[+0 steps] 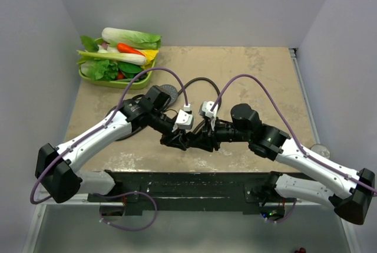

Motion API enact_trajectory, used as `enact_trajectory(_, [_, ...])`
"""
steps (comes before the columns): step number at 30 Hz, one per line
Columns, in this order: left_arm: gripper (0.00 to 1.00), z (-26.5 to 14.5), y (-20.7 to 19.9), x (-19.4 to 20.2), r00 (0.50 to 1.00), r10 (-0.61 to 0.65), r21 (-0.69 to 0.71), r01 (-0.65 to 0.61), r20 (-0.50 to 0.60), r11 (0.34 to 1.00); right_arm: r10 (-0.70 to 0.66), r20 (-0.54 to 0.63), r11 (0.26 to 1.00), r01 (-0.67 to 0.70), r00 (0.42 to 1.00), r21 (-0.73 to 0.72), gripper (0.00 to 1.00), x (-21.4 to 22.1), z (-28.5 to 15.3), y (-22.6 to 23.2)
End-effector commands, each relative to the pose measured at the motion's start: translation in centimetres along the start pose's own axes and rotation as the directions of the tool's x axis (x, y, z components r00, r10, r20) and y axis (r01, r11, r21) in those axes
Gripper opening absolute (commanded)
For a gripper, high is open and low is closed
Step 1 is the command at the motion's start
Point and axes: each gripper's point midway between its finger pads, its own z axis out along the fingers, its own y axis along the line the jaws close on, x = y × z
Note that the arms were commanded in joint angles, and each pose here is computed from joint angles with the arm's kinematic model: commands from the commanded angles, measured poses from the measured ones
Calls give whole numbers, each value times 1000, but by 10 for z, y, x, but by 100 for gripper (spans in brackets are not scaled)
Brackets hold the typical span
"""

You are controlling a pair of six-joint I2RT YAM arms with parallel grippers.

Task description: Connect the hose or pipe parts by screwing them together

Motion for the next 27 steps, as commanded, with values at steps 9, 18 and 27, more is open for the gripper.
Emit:
enact_trajectory(9, [0, -8, -12, -31, 991, 93, 15, -95, 98, 995, 10, 35, 1000, -11, 999, 9, 0, -1, 4, -1])
enact_trajectory(18, [0, -9, -7, -38, 992, 71, -18, -70, 108, 997, 43, -41, 999, -44, 998, -19, 0, 18, 14, 5])
enact_trajectory(27, [0, -10, 5, -32, 996, 46, -80, -40, 81, 996, 123, -130, 992, -122, 984, 17, 0, 40, 25, 6])
